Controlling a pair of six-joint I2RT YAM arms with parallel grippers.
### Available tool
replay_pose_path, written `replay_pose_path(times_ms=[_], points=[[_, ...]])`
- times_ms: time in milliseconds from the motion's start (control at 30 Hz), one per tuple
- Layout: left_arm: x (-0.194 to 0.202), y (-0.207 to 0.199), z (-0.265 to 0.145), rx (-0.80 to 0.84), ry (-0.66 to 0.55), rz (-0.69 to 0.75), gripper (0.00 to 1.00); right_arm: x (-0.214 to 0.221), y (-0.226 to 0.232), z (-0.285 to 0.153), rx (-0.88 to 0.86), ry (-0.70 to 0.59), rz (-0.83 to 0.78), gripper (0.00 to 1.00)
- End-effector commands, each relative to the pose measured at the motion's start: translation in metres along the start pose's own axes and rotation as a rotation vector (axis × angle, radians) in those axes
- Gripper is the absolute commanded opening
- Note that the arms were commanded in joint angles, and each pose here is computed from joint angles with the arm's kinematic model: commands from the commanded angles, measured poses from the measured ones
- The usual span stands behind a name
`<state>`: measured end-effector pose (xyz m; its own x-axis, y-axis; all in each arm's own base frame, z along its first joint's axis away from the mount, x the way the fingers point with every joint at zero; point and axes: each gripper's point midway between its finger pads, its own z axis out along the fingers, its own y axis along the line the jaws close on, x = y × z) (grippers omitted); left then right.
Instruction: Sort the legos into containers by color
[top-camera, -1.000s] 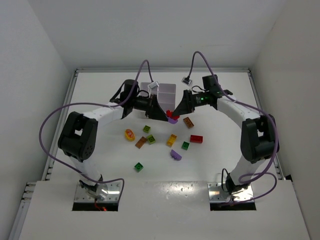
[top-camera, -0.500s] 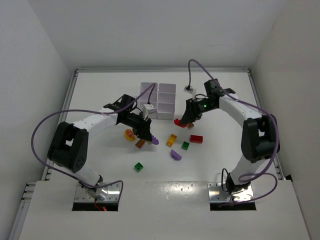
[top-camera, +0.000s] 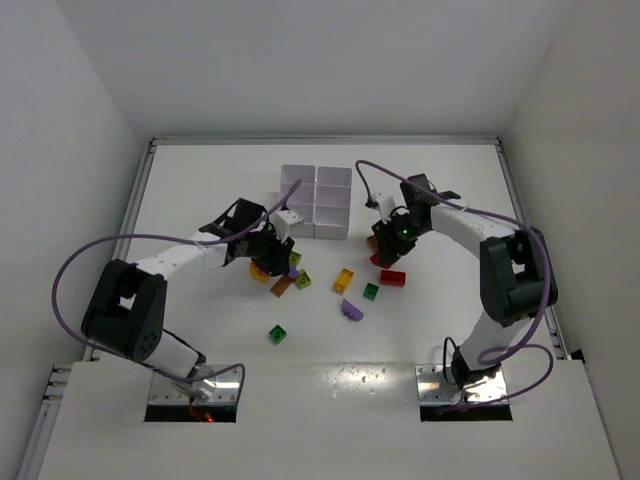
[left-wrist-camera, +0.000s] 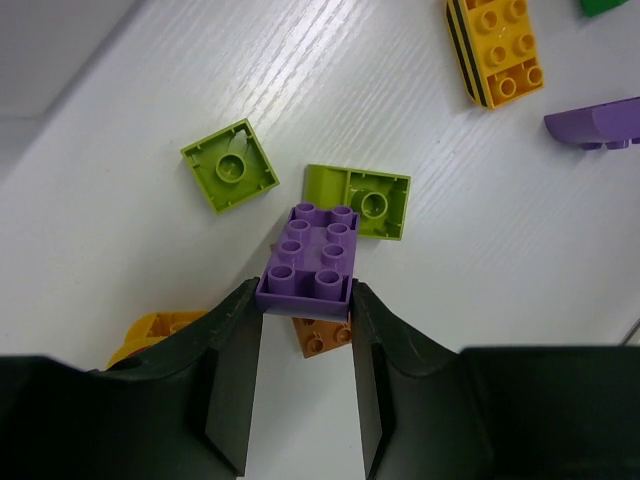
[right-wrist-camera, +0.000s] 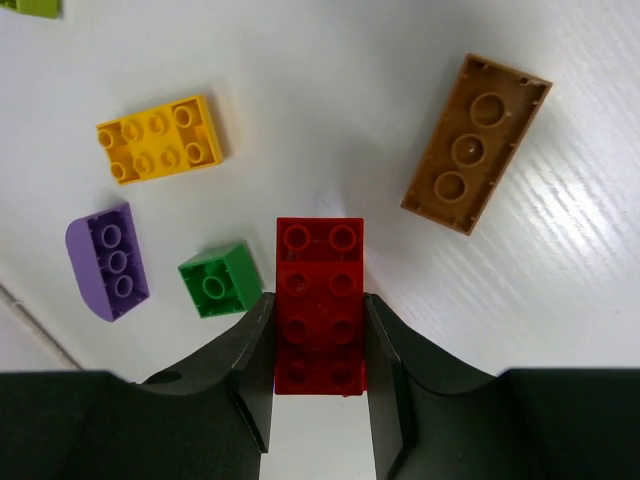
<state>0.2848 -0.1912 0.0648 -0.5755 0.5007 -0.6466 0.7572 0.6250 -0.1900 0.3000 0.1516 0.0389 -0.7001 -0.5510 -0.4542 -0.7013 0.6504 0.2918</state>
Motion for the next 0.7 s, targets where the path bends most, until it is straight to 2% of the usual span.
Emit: replay_pose_path(times_ms=[0, 200, 267, 300, 400, 500, 567, 667], points=[[-0.032, 0.002, -0.015, -0.041, -0.139, 0.049, 0.20, -0.019, -0.009, -0.007, 0.065, -0.062, -0.058, 0.00], [-0.030, -0.010, -0.014, 0.001, -0.145, 0.075, 0.47, -0.053, -0.003, -0.028, 0.071, -0.174, -0.082, 0.00], [-0.028, -0.012, -0.014, 0.014, -0.140, 0.081, 0.64, -0.070, -0.002, -0.037, 0.073, -0.213, -0.094, 0.00], [-0.031, -0.015, -0.016, 0.025, -0.153, 0.087, 0.85, -0.078, 0.002, -0.039, 0.064, -0.228, -0.100, 0.00], [-0.042, -0.024, -0.023, 0.063, -0.199, 0.110, 0.90, -0.104, 0.001, -0.052, 0.084, -0.295, -0.100, 0.00], [-0.080, -0.050, -0.029, 0.093, -0.270, 0.222, 0.90, -0.113, -0.007, -0.060, 0.105, -0.319, -0.057, 0.00], [-0.108, -0.074, -0.031, 0.146, -0.307, 0.300, 0.88, -0.115, -0.023, -0.070, 0.168, -0.341, -0.020, 0.00], [-0.123, -0.099, -0.017, 0.242, -0.302, 0.381, 0.80, -0.095, -0.049, -0.083, 0.274, -0.347, 0.135, 0.00]])
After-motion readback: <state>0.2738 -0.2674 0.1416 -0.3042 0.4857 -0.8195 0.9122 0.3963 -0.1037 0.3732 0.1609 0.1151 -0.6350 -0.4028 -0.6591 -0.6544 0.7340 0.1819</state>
